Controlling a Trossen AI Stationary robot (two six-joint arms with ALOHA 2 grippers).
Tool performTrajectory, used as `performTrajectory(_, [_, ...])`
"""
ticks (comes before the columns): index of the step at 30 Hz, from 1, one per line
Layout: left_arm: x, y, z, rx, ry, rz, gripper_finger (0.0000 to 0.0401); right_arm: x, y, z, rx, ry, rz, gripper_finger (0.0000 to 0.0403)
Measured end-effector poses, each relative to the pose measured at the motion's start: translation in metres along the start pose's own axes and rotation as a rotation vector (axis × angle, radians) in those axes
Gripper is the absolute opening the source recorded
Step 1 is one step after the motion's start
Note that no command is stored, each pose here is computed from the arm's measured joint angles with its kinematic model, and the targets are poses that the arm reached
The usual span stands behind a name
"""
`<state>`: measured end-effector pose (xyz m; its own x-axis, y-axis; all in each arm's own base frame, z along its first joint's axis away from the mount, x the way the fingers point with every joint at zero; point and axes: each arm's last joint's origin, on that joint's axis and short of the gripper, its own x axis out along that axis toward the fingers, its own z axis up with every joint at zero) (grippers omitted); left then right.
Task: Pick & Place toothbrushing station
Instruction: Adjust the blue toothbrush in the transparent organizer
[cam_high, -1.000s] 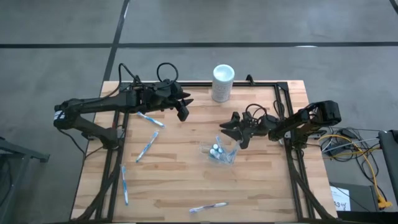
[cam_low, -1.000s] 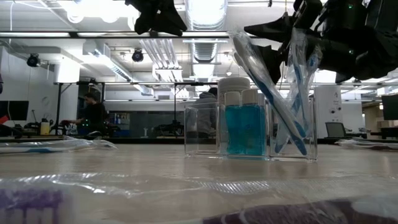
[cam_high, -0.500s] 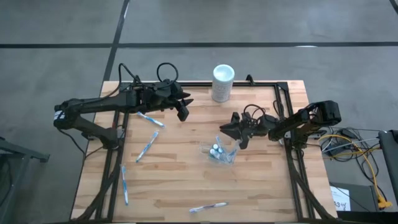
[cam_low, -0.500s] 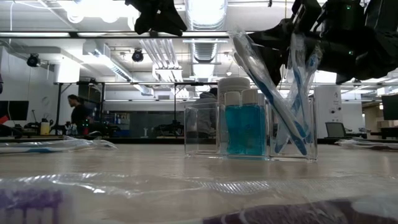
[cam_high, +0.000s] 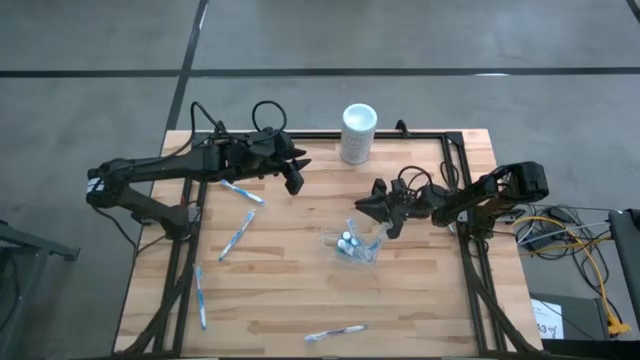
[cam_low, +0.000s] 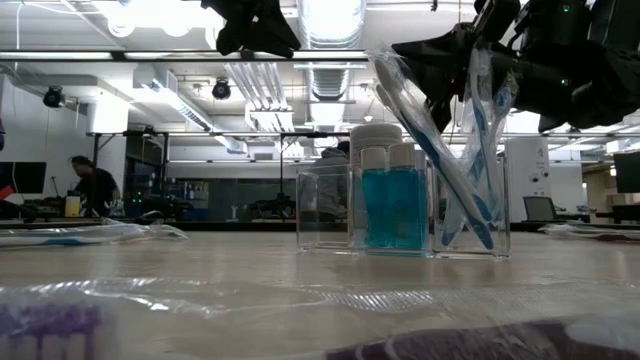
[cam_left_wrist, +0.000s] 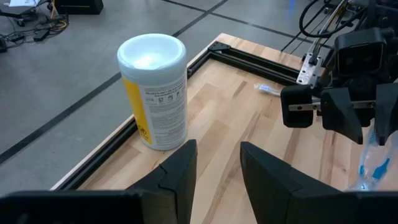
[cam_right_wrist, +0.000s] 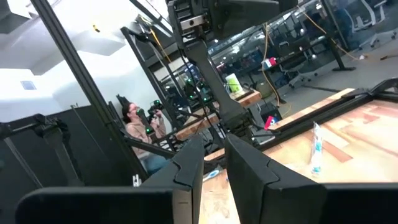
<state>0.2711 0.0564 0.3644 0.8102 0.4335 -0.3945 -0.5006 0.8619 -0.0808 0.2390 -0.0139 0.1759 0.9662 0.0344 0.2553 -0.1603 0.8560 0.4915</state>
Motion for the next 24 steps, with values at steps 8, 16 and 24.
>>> performTrajectory(8, [0.000, 0.000, 0.000, 0.000, 0.000, 0.000, 0.0129, 0.001, 0.002, 0.003, 0.017, -0.025, 0.024, 0.0063])
performTrajectory(16, [0.000, 0.000, 0.000, 0.000, 0.000, 0.000, 0.0129, 0.003, 0.008, 0.013, 0.007, -0.058, 0.050, 0.0075])
performTrajectory(24, [0.000, 0.000, 0.000, 0.000, 0.000, 0.000, 0.0129, 0.003, 0.006, 0.009, 0.011, -0.006, 0.018, 0.0085])
